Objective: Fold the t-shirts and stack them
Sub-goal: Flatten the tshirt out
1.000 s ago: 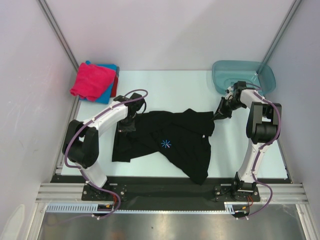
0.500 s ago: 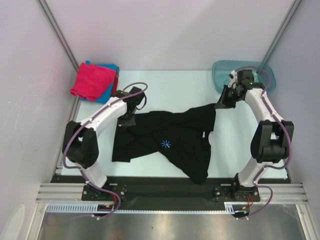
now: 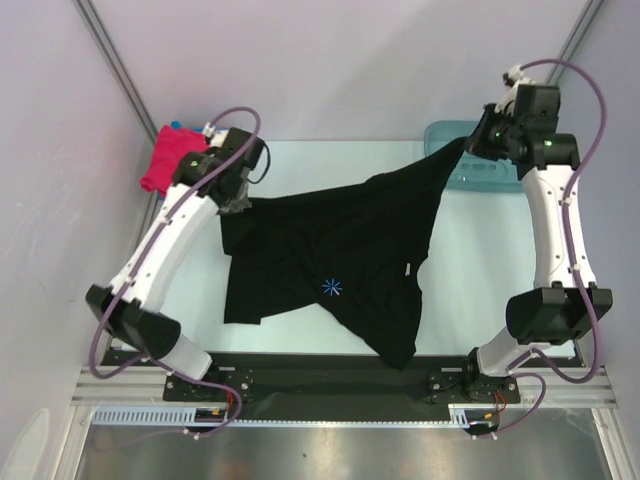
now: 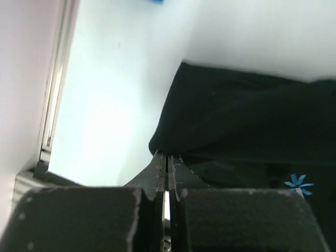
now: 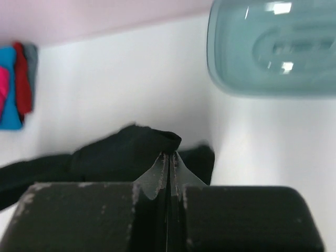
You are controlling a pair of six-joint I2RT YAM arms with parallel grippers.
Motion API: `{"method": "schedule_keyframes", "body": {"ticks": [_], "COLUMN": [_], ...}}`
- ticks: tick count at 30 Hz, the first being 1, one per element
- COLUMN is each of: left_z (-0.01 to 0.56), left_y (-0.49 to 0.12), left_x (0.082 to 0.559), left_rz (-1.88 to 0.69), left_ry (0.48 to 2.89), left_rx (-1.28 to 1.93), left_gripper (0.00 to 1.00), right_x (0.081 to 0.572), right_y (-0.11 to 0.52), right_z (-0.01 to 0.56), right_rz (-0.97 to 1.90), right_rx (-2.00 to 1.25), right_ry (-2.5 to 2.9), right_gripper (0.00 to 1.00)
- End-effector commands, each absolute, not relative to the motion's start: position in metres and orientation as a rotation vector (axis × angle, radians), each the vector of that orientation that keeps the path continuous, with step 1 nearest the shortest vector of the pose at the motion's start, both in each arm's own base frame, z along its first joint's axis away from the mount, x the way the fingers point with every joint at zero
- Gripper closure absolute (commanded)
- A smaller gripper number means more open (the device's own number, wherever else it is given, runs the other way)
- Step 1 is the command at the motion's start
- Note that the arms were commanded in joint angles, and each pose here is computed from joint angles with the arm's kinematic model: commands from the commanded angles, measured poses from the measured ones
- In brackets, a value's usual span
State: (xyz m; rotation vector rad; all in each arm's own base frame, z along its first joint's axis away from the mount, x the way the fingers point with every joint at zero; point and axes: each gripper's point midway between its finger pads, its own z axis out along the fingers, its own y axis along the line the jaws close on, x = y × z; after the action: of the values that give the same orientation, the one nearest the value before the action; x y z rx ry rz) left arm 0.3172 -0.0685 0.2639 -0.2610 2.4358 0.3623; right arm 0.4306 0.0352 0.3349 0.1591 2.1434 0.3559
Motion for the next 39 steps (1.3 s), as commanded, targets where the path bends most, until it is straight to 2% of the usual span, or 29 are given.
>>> {"method": "schedule_keyframes", "body": {"ticks": [1, 8, 13, 17, 22, 30, 34, 39], "left_z": [0.319, 0.368, 0.425, 0.452, 0.482, 0.493, 0.495, 0.505], "left_y": [-0.038, -0.043, -0.057, -0.080, -0.079, -0.092, -0.092, -0.096], "left_x": [0.281, 0.247, 0.210, 0.182, 0.140, 0.072, 0.041, -0.008], "left_rz": [0.390, 0.113, -0.205, -0.422, -0.552, -0.859, -0.958, -1.182], "left_ry": [2.350, 2.219, 2.010, 1.948, 1.891, 1.840, 1.804, 1.759], "left_rx": [-0.288, -0.218, -0.130, 0.003, 0.023, 0.061, 0.091, 0.096], "left_gripper": [1.00, 1.00, 1.00, 1.00, 1.00, 1.00, 1.00, 1.00], "right_x": [0.420, 0.375, 0.320, 0.276, 0.233, 0.174, 0.140, 0.096], "right_y": [0.019, 0.010, 0.017, 0.005, -0.011, -0.021, -0.045, -0.067], "right_z": [0.408, 0.493, 0.541, 0.561, 0.580, 0.586, 0.593, 0.624], "right_rz": [0.284, 0.239, 0.218, 0.079, 0.034, 0.009, -0.101, -0.059], "right_rx": [0.170, 0.141, 0.112, 0.159, 0.236, 0.236, 0.297, 0.391], "right_ry": [1.960, 1.755, 1.636, 1.594, 1.526, 1.479, 1.400, 1.235], "right_gripper": [1.00, 1.00, 1.00, 1.00, 1.00, 1.00, 1.00, 1.00]}}
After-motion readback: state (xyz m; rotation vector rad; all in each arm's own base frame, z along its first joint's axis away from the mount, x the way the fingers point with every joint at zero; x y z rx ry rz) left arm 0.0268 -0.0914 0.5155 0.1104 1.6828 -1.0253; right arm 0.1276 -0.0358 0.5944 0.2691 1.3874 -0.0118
